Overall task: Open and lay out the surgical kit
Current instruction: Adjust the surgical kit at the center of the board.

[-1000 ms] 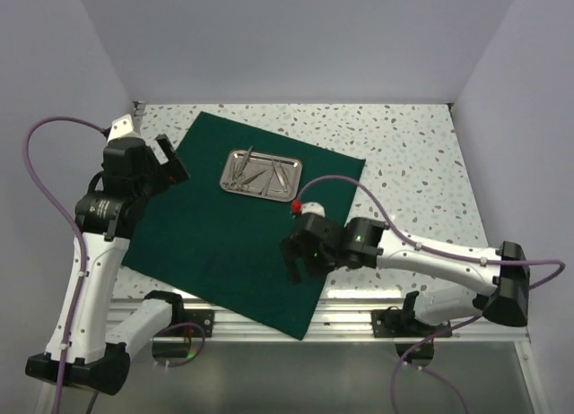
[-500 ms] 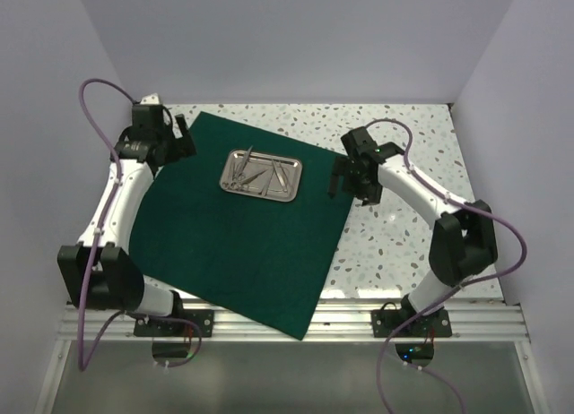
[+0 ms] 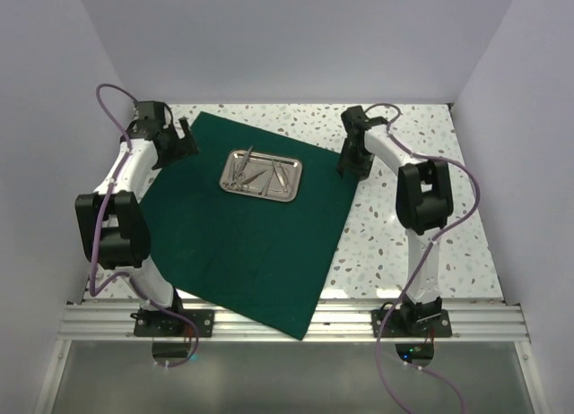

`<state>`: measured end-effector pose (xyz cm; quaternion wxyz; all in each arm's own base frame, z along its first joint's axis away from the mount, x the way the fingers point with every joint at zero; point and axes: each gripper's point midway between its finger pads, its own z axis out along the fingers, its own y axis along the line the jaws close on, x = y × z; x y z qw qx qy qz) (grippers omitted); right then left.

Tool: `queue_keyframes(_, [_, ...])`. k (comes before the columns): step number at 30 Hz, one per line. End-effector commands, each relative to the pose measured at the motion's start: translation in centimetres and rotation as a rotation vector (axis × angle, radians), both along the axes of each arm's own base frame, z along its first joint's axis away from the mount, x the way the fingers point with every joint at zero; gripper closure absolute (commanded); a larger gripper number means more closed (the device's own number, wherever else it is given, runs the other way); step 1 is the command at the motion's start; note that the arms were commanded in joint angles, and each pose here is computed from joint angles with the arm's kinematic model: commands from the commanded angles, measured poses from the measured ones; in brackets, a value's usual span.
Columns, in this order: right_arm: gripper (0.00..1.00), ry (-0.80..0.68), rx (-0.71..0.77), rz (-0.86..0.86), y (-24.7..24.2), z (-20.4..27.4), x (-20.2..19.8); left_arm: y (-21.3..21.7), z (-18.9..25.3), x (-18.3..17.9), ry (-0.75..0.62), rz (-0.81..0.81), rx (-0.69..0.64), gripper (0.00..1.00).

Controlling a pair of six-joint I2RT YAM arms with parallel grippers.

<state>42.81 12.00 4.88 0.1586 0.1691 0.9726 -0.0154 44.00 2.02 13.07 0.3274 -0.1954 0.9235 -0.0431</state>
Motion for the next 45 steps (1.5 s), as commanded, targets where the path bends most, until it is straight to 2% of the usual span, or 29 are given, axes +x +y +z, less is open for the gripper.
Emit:
queue_keyframes(1, [0.48, 0.000, -0.048, 0.016, -0.5, -0.3, 1.6, -0.3, 2.7, 1.8, -0.085, -0.006, -0.019, 0.01])
queue_keyframes(3, [0.48, 0.038, -0.055, 0.016, -0.9, -1.9, 1.7, -0.2, 2.7, 1.6, -0.081, -0.003, -0.009, 0.01])
queue_keyframes(9, [0.47, 0.065, -0.099, 0.016, -2.6, -2.0, 1.9, 0.4, 4.2, 1.1, -0.103, 0.011, 0.023, 0.01])
queue_keyframes(13, [0.47, 0.102, -0.113, -0.010, -3.8, -2.9, 0.8, 0.5, 3.1, 0.6, -0.066, 0.021, 0.025, 0.01])
queue_keyframes(14, [0.45, 0.117, -0.093, -0.020, -4.0, -3.2, 0.6, 0.5, 2.7, 0.4, -0.050, 0.022, 0.021, 0.01])
queue_keyframes(15, [0.35, 0.127, -0.086, -0.025, -4.2, -3.4, 0.4, 0.4, 2.6, 0.4, -0.047, 0.024, 0.015, 0.01])
queue_keyframes(18, [0.24, 0.127, -0.072, -0.012, -4.4, -3.5, 0.1, 0.0, 2.5, 0.6, -0.048, 0.022, -0.002, 0.01])
queue_keyframes(21, [0.23, 0.120, -0.059, -0.002, -4.4, -3.7, 0.0, -0.1, 2.5, 1.1, -0.044, 0.023, -0.011, 0.01])
queue_keyframes(24, [0.33, 0.137, -0.024, 0.004, -3.7, -5.0, 0.1, -0.2, 2.8, 1.7, -0.038, 0.018, -0.005, 0.01])
queue_keyframes(26, [0.43, 0.139, 0.002, -0.001, -3.1, -5.7, 0.5, -0.4, 3.2, 2.2, -0.039, 0.012, 0.002, 0.00])
queue_keyframes(27, [0.62, 0.143, 0.029, 0.003, -2.6, -6.5, 0.8, -0.2, 3.4, 2.3, -0.039, 0.014, 0.005, 0.00])
queue_keyframes(29, [0.81, 0.130, 0.034, 0.003, -2.3, -6.8, 1.7, -0.1, 3.8, 2.4, -0.040, 0.018, 0.014, 0.01])
queue_keyframes(30, [1.00, 0.140, 0.031, 0.000, -2.3, -7.1, 1.8, 0.0, 3.9, 2.3, -0.038, 0.020, 0.018, 0.00])
queue_keyframes(34, [1.00, 0.099, 0.007, -0.017, -2.9, -6.9, 5.2, 0.3, 3.9, 1.7, -0.026, 0.029, 0.039, 0.01])
queue_keyframes(39, [1.00, 0.028, 0.075, -0.072, -3.3, -5.8, 9.6, 0.5, 3.5, 0.7, -0.008, 0.040, 0.049, 0.01])
queue_keyframes(40, [1.00, -0.040, 0.099, -0.091, -3.6, -4.0, 11.7, 0.5, 3.5, 0.4, -0.006, 0.045, 0.044, 0.01])
queue_keyframes(41, [1.00, -0.032, 0.115, -0.093, -3.4, -5.0, 12.1, 0.4, 3.5, 0.4, -0.008, 0.044, 0.042, 0.01])
queue_keyframes(45, [1.00, -0.141, 0.163, -0.117, -3.6, -3.5, 15.3, 0.4, 3.8, -0.2, -0.013, 0.057, 0.038, 0.01])
